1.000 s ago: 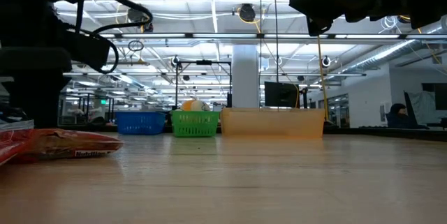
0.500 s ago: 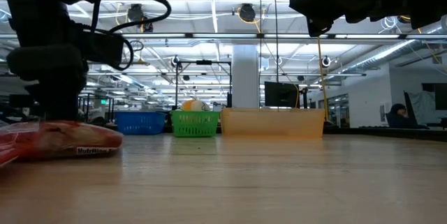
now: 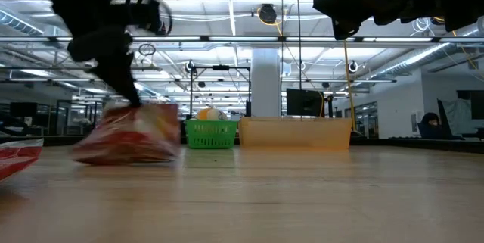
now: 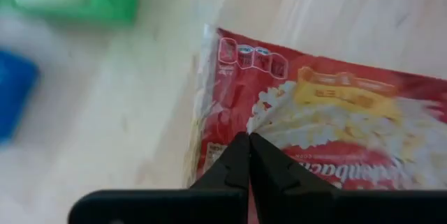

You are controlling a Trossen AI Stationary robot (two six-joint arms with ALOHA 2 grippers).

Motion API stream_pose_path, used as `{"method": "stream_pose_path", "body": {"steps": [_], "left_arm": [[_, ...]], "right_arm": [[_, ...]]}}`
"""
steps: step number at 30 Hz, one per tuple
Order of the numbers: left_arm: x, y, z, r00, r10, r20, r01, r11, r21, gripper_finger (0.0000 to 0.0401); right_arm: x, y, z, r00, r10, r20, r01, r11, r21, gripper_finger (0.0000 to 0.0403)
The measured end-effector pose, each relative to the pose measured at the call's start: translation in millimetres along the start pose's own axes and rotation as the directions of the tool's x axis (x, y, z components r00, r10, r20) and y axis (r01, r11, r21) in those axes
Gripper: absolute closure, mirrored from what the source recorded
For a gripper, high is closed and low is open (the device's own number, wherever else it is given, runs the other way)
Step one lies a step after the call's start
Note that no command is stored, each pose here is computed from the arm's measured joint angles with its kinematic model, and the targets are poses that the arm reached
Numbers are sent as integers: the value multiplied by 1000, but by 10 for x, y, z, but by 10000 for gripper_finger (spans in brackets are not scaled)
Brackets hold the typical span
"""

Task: Pick & Place Food Item
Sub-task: Put the top red popcorn bag into the orange bin

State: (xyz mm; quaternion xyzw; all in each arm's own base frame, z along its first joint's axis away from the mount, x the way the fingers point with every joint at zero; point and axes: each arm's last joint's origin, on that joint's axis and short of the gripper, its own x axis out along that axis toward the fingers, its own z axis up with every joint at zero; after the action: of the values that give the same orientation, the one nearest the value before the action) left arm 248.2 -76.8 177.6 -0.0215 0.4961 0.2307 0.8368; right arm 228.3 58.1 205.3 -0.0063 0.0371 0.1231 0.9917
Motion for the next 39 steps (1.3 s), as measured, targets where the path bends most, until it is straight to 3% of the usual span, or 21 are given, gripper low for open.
{"method": "stream_pose_path", "body": {"steps": [3,10,17,19,21,26,33,39], "left_arm": [[-152,-41,216,995,8,95,-16,996,88,400],[-525,-126,672,962,-2,274,-73,961,265,400],[-698,-191,910,909,-75,410,-79,935,346,401],[-701,-196,915,907,-85,412,-70,935,347,401],[-699,-198,910,909,-94,405,-48,943,328,401],[-696,-195,911,910,-95,403,-23,960,278,400],[-671,-154,939,912,-82,402,-7,977,215,400],[-654,-127,957,913,-74,400,17,989,144,390]], "right_arm": [[0,-4,0,1000,-7,0,7,1000,25,273],[42,-70,-82,982,-185,-39,188,971,146,269],[101,-251,-198,964,-253,-77,264,907,327,219],[113,-284,-237,969,-229,-98,249,906,344,203],[147,-280,-290,973,-197,-123,226,927,298,187],[432,-202,-440,962,-184,-201,196,980,42,162],[1083,-230,-669,914,-178,-365,135,981,-141,161],[1425,-349,-737,858,-199,-474,59,954,-294,172]]}}
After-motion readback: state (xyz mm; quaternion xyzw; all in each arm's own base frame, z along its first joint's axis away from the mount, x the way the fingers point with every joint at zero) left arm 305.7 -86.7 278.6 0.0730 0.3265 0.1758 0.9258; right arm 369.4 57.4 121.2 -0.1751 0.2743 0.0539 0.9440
